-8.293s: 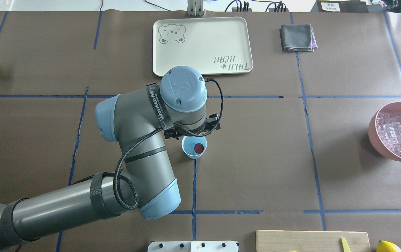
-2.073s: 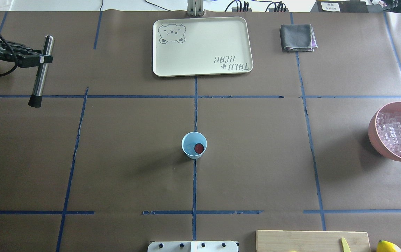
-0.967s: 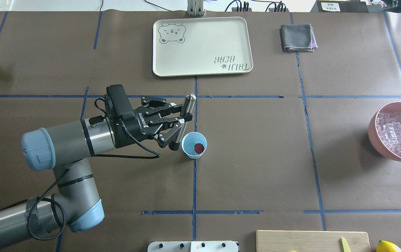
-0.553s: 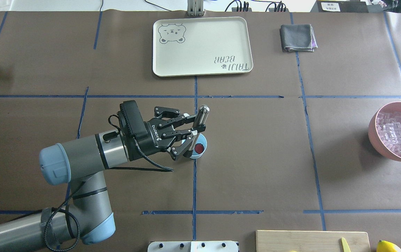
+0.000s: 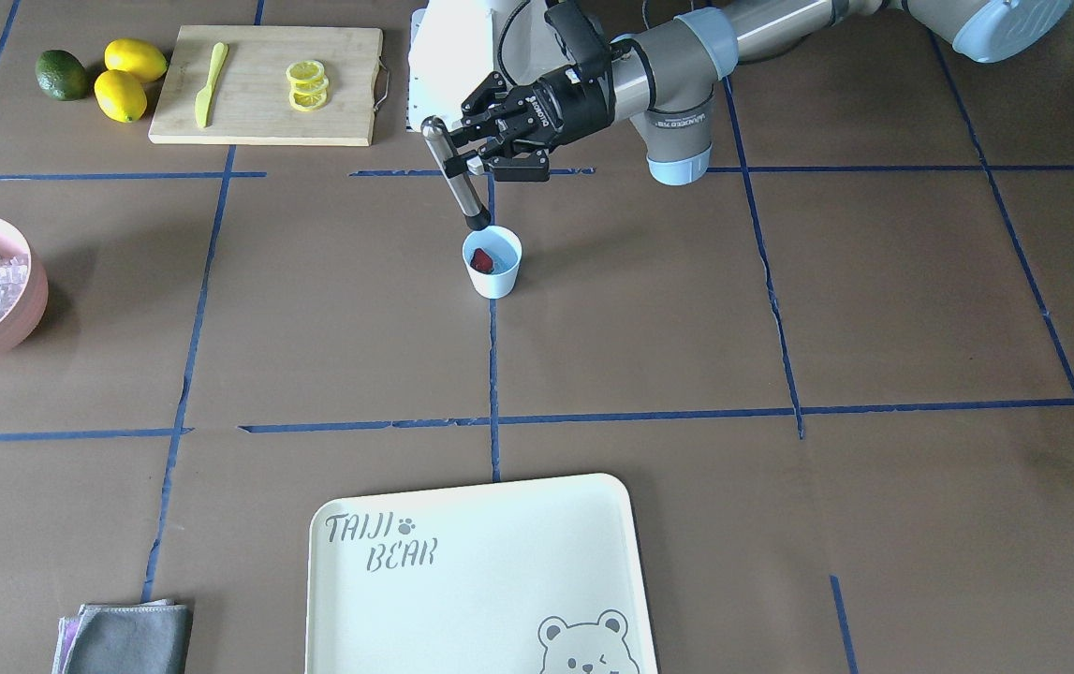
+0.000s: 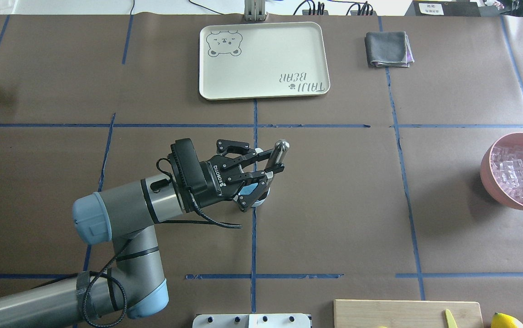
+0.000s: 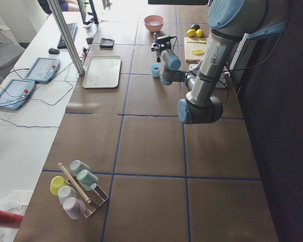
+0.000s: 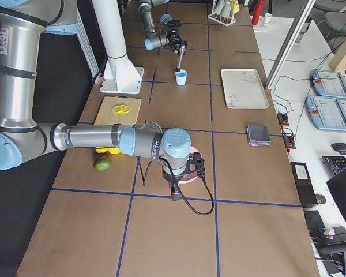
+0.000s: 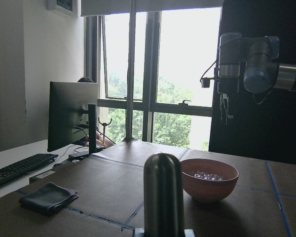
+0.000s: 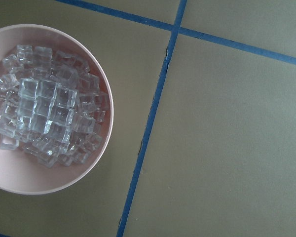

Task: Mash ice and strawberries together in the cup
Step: 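Press the pestle down into the cup with the left gripper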

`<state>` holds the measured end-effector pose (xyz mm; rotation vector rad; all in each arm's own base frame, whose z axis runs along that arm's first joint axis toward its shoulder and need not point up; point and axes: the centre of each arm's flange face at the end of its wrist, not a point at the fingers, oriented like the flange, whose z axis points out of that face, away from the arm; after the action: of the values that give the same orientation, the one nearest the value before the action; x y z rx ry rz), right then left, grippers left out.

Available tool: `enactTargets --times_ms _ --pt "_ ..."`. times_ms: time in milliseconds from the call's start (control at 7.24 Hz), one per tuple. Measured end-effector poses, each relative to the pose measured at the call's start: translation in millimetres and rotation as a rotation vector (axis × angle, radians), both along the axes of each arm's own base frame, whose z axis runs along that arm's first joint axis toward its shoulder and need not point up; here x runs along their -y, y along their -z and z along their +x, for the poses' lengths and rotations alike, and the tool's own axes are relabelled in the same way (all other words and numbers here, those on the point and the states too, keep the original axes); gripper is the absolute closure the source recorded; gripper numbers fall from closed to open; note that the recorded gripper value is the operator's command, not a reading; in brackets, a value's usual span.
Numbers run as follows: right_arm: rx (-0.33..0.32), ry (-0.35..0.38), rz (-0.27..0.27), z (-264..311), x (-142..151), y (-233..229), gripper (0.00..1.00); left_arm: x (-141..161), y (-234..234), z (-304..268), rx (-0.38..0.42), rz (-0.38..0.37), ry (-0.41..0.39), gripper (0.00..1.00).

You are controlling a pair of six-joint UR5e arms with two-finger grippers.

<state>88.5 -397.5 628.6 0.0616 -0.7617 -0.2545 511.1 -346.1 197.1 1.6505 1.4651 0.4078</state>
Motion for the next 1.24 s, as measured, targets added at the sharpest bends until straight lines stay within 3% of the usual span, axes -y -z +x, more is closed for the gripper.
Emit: enactTargets --times_ms 829,1244 --pt "0.000 -0.005 0.001 2.5 -2.5 -0.4 0.00 13.2 -63.9 30.1 0.025 0.019 0.025 1.00" --pt "0.000 -0.008 0.000 3.6 -2.9 -0.5 0.00 15.7 -61.8 31.3 0.010 0.024 0.028 1.00"
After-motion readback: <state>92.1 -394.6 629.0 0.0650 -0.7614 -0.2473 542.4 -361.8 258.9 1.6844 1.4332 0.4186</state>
